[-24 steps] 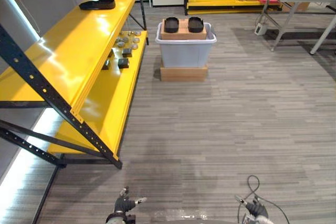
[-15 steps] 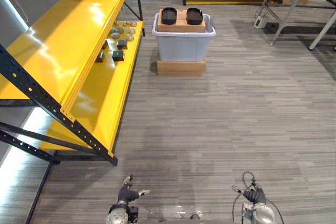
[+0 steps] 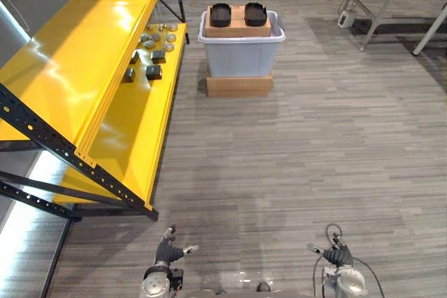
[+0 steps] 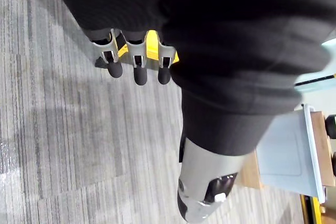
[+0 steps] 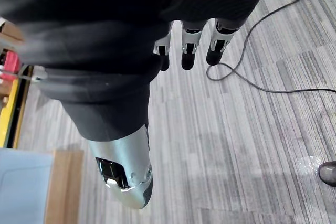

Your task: Walk over and take plastic housings, then place them on the shelf

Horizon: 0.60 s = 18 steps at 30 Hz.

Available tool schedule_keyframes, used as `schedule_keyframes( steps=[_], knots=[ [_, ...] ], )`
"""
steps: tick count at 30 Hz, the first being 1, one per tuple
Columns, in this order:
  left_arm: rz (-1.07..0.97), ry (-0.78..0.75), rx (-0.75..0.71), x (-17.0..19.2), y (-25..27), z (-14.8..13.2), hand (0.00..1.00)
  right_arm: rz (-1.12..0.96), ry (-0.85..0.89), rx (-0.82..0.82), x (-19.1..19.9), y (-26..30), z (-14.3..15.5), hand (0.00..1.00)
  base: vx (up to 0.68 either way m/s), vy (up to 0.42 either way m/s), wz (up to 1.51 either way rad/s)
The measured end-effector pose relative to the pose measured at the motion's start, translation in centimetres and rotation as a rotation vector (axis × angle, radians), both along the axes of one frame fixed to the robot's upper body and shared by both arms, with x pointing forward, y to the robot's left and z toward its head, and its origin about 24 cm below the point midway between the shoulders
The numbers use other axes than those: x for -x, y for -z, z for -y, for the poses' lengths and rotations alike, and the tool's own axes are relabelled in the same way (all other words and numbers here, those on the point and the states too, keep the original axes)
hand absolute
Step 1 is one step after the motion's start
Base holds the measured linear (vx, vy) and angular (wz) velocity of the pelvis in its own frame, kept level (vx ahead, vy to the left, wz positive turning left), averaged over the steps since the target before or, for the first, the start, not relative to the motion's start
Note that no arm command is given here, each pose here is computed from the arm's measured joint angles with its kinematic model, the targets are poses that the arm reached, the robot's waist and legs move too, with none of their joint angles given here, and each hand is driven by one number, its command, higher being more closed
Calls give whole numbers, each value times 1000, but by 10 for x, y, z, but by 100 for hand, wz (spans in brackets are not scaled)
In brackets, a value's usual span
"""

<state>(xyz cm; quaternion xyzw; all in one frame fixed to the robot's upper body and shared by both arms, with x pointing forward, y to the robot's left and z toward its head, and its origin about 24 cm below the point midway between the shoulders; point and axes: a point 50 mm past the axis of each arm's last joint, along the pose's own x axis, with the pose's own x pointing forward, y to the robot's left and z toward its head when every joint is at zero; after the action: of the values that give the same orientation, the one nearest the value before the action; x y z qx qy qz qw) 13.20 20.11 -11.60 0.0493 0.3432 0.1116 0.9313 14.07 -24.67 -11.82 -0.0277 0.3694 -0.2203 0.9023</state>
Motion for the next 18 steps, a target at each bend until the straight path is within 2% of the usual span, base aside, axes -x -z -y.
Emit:
schedule_keyframes(
  steps=[2,6,10,13,18],
  knots=[
    [8,-52,7,0,-1,-6,0,-11,36,-19,0,2,3,0,88,88,-42],
    [10,-56,0,-1,-2,-9,0,-12,51,-29,0,2,4,0,255,68,-4],
    [87,-64,7,-29,-13,-9,0,26,19,10,-16,-8,12,0,406,-43,20],
    [103,-78,-23,-34,-17,-16,0,62,-11,33,-23,-15,13,0,560,-161,40],
    [102,-87,15,-36,-14,-5,0,102,-55,42,-37,-22,8,0,608,-253,16]
  ],
)
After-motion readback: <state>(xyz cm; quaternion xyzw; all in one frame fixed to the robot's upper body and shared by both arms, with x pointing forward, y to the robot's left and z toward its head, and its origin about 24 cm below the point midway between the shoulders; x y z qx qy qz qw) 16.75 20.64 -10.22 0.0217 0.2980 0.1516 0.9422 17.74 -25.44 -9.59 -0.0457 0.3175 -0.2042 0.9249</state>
